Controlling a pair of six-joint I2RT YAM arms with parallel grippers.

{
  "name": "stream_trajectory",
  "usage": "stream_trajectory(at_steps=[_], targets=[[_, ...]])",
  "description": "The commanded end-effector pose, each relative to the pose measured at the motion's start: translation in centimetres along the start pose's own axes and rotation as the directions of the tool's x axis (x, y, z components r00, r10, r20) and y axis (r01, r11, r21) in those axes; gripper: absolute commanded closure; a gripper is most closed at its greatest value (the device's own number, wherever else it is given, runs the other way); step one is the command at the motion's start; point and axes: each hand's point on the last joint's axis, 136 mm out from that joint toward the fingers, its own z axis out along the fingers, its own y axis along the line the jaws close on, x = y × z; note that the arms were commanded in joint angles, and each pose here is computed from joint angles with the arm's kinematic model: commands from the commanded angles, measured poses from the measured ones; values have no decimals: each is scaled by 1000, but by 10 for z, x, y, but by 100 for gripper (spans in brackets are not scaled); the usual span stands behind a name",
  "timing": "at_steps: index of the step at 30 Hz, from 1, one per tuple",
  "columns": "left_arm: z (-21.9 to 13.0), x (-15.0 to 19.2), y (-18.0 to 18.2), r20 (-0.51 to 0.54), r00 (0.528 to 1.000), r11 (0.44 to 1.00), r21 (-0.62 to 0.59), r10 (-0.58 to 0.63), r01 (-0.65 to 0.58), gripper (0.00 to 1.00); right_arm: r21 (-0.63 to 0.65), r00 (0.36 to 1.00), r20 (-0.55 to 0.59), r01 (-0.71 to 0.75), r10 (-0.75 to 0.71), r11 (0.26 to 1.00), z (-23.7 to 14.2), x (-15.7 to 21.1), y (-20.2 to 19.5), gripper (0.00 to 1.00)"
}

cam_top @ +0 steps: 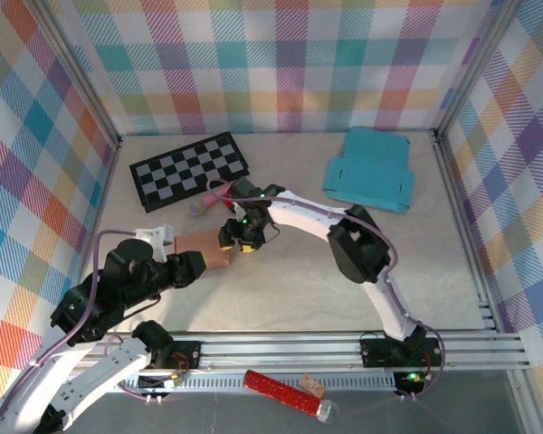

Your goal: Fold the paper box

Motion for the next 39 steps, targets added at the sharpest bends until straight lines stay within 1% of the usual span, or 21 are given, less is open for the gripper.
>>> stream_trajectory(at_steps=[1,4,7,9,10,12,14,16,19,21,24,27,33,35,39], targets=[[12,-9,-16,8,1000,998,55,6,-7,57,-24,972,231,-27,32,999,-91,-26,3,39],[34,-13,-24,-9,1000,997,75,-6,7,54,-15,919,353,-184,177,983,-144,-36,-44,39],[65,-16,-37,-43,999,994,104,-33,37,53,-97,805,453,-383,383,919,-192,-52,-116,39],[91,-18,-47,-84,995,989,128,-56,66,53,-152,702,494,-511,513,846,-218,-64,-175,40],[102,-17,-51,-106,992,988,132,-62,76,54,-175,661,504,-553,556,815,-225,-70,-199,40],[125,-18,-59,-147,986,985,140,-75,96,56,-217,563,489,-661,666,718,-233,-81,-253,41],[141,-21,-65,-163,983,984,142,-83,106,57,-224,507,475,-721,720,656,-234,-90,-290,42],[152,-27,-72,-154,984,981,159,-90,115,57,-190,468,477,-771,744,608,-234,-100,-320,42],[165,-31,-75,-159,981,979,156,-110,135,57,-151,446,458,-814,769,561,-228,-113,-342,40],[172,-31,-74,-164,978,977,147,-129,153,57,-117,449,444,-829,775,547,-220,-117,-350,39],[179,-31,-72,-165,974,975,135,-154,177,57,-58,448,379,-862,810,504,-200,-110,-359,39],[182,-30,-69,-165,973,975,122,-163,184,57,12,465,337,-872,819,490,-184,-94,-362,39],[186,-28,-65,-173,970,976,105,-169,189,57,129,497,260,-868,828,480,-159,-50,-349,39],[187,-27,-65,-178,969,977,103,-169,189,57,147,502,237,-865,832,480,-152,-35,-340,39],[192,-21,-58,-195,963,977,73,-183,201,57,165,541,189,-840,820,516,-137,-9,-309,39]])
